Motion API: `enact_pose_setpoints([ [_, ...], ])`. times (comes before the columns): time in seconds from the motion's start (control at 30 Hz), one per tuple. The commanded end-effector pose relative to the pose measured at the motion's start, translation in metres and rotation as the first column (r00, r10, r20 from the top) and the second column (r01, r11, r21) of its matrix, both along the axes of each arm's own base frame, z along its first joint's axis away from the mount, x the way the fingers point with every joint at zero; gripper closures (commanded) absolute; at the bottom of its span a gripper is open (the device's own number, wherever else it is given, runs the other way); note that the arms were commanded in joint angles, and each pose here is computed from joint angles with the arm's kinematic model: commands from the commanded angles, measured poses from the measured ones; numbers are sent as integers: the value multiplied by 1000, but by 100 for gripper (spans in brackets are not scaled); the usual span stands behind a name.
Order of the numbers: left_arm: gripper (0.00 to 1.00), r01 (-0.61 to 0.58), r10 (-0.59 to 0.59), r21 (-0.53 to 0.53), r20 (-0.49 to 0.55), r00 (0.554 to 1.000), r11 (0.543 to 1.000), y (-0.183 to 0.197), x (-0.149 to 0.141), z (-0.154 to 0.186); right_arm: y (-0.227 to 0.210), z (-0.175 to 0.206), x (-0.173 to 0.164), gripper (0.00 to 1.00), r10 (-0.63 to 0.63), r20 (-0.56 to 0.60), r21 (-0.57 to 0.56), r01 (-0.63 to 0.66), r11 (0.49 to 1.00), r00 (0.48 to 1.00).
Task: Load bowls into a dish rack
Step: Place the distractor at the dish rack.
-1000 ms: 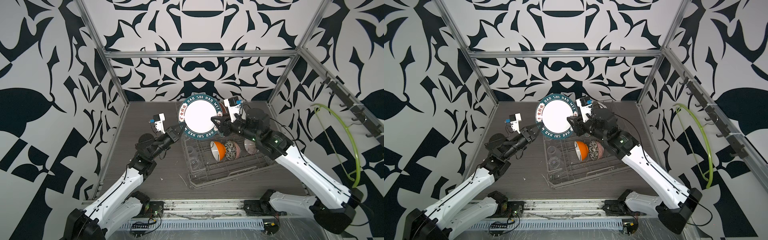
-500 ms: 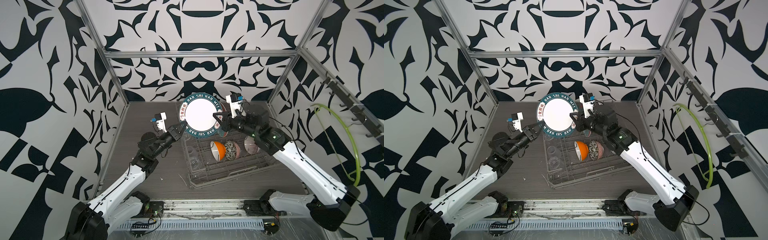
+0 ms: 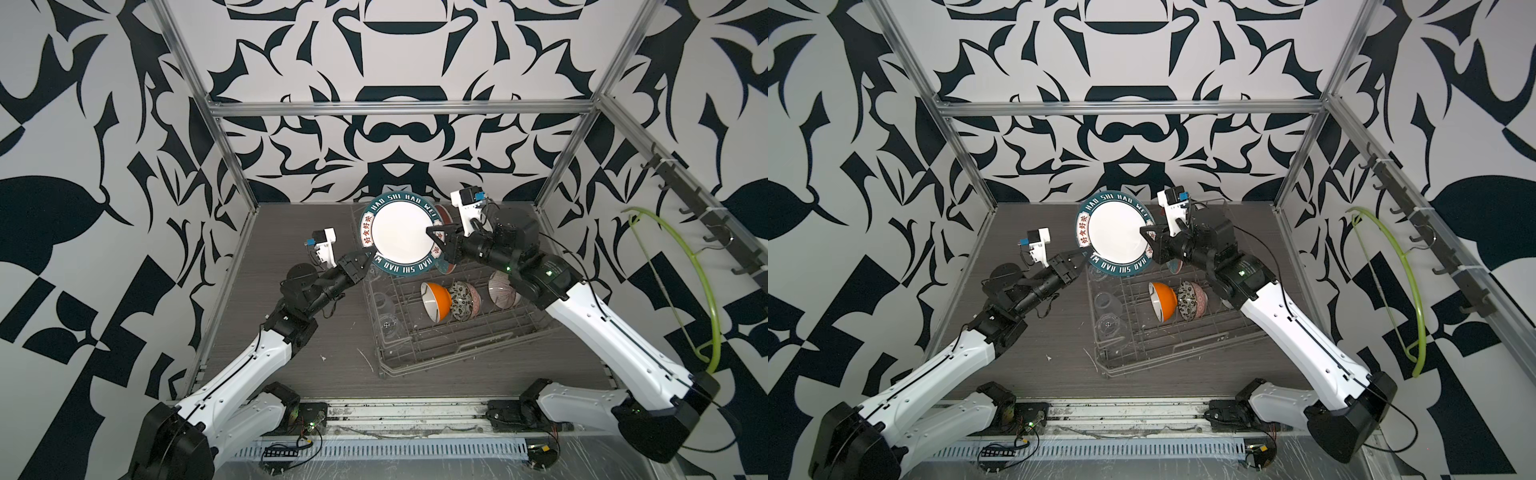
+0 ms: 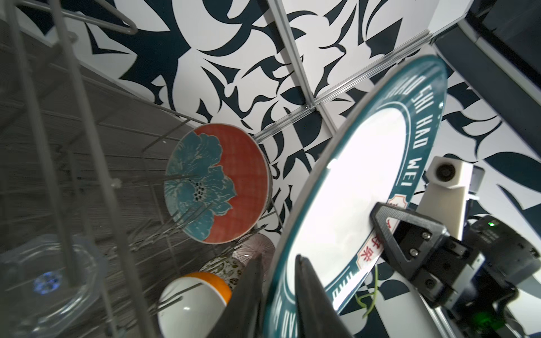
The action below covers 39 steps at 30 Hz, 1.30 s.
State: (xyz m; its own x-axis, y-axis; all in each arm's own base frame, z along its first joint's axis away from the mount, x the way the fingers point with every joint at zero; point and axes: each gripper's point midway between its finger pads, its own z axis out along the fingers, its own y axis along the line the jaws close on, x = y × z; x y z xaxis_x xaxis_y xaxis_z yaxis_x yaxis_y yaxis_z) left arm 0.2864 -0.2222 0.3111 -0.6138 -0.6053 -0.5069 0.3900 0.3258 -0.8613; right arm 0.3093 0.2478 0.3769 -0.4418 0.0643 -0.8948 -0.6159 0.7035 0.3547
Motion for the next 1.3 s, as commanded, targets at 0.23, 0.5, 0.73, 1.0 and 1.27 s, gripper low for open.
enact_pose_setpoints([
  [0.23, 62, -86, 86, 51, 16, 996, 995, 20, -5, 8, -28, 28, 29, 100, -112, 118, -16, 115, 993, 987],
  [0.5, 61, -126, 129, 128, -16, 992, 984, 30, -9, -4, -22, -4, 67, 100, -146, 92, -160, 159, 974, 985],
  [0.73, 60, -154, 161, 179, -28, 987, 972, 40, -13, -10, -14, -13, 89, 100, -213, 219, -379, 284, 881, 952],
  [1.0, 60, -157, 168, 189, -40, 985, 969, 41, -13, -15, -25, -14, 90, 100, -392, 327, -461, 507, 728, 860],
  [1.27, 60, -137, 149, 187, -52, 987, 973, 36, -11, -17, -32, -14, 79, 100, -503, 376, -454, 628, 632, 779],
])
